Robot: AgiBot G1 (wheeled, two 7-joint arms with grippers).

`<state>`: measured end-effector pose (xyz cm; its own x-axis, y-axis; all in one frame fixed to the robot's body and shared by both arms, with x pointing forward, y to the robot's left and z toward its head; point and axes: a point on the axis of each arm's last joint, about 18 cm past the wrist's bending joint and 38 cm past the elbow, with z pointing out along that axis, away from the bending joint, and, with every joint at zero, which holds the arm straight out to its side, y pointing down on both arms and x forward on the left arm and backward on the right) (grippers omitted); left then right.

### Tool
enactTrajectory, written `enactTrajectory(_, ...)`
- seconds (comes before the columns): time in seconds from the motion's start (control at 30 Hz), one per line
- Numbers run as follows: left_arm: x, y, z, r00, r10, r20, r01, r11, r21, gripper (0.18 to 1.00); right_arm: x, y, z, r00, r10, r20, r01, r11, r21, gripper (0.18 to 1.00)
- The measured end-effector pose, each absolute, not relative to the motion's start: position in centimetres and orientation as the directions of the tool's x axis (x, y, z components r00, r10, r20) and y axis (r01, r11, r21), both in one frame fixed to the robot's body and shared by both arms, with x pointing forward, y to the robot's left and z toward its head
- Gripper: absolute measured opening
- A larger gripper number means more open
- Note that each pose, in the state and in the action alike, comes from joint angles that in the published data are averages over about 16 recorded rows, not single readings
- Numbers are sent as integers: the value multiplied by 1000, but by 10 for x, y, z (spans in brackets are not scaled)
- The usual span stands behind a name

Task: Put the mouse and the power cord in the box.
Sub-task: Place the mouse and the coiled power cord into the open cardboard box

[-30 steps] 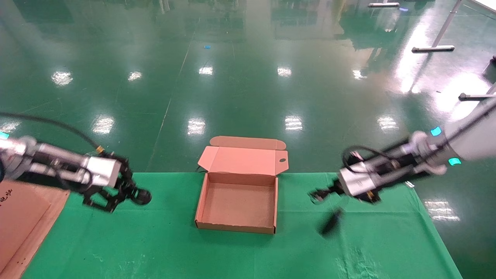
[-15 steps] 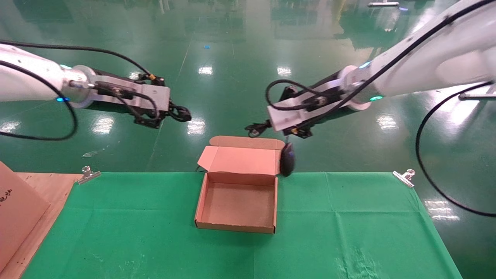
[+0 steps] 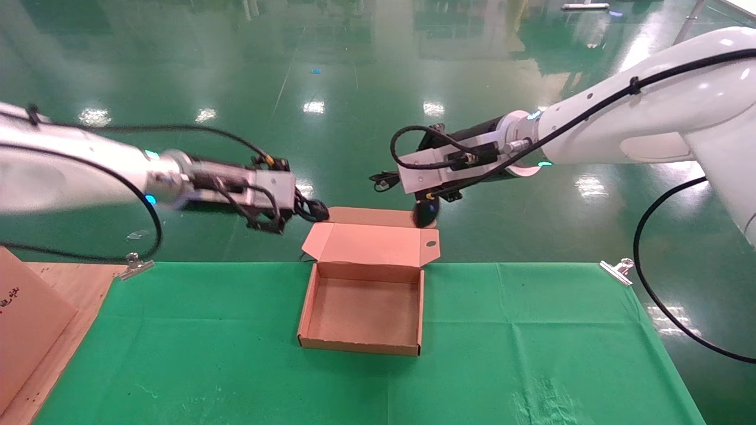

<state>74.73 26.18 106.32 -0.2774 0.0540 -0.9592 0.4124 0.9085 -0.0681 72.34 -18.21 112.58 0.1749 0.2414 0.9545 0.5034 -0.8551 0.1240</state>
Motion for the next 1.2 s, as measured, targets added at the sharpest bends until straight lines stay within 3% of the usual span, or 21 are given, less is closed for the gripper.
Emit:
enactTrajectory(0.5, 769, 186, 954, -236, -22, -971, 542, 827, -150, 195, 717, -203, 1120, 262, 237, 935, 499, -863, 79, 219)
enactTrajectory(0.83, 768, 174, 912, -238, 69, -969, 557, 827, -78, 194, 714, -210, 1111, 299, 242, 923, 518, -853, 55, 218)
enactTrajectory(1.2, 771, 172, 908, -224, 89, -971, 543, 839, -48, 203, 712, -209, 1104, 314, 251, 916, 543, -839, 44, 218)
